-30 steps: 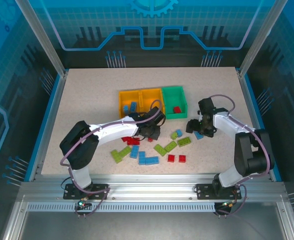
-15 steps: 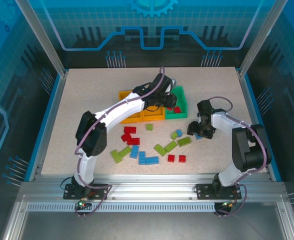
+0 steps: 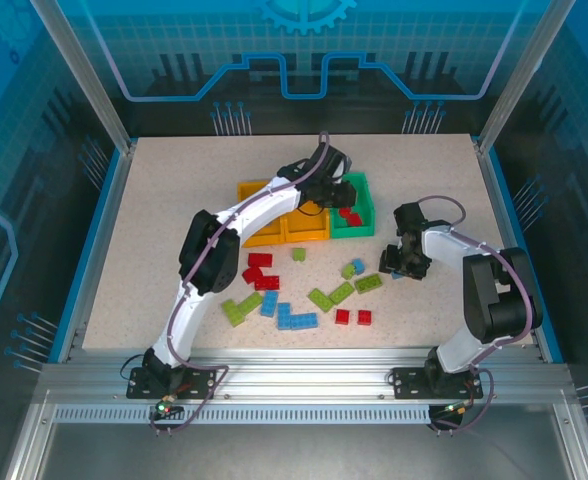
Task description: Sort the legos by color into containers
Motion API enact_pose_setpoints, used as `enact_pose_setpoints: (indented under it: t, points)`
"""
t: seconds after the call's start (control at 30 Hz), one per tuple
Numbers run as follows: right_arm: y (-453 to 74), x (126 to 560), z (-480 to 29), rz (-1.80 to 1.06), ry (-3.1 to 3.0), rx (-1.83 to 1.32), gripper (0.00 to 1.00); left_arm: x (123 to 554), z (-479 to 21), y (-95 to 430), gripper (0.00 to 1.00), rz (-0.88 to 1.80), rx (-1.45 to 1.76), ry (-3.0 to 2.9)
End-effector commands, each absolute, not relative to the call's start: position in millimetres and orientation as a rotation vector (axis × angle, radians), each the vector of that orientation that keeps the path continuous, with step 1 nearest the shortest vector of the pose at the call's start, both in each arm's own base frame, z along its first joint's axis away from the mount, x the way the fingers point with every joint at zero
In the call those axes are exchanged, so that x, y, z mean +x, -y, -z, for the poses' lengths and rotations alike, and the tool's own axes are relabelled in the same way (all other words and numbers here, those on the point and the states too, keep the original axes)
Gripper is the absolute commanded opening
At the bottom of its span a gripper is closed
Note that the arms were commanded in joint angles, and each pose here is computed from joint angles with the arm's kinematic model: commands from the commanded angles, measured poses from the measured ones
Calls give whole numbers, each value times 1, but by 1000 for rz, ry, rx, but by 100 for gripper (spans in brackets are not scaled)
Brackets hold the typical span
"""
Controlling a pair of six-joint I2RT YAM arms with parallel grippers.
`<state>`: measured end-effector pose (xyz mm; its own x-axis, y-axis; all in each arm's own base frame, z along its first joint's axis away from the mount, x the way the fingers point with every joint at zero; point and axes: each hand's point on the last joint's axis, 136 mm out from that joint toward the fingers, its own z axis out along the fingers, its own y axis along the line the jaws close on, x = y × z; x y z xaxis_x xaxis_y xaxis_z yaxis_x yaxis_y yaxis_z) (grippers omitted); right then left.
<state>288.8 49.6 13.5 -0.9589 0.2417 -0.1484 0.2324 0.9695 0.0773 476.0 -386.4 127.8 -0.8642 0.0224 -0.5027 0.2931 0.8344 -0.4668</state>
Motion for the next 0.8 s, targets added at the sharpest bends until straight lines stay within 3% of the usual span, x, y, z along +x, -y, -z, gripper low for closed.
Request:
enact_pose_setpoints:
  t: [0.0, 0.2, 0.33, 0.37, 0.53, 0.77]
  points:
    - [-47, 291, -5, -67, -2972, 367, 52, 481, -134, 390, 29, 812, 182, -2525]
    - [-49, 293, -8, -61, -2958, 340, 31, 479, -144, 385, 51, 820, 125, -2511]
    - [-54, 301, -25, -54, -2910, 292, 23, 476, -166, 380, 83, 850, 89, -2461]
    - [-57, 304, -32, -59, -2894, 274, 23, 473, -174, 380, 96, 859, 85, -2446]
    - [-90, 312, -70, -161, -2804, 137, 21, 455, -198, 357, 99, 832, 65, -2391]
    - [-196, 334, -136, -535, -2622, -182, 21, 415, -203, 269, 99, 602, -99, -2319]
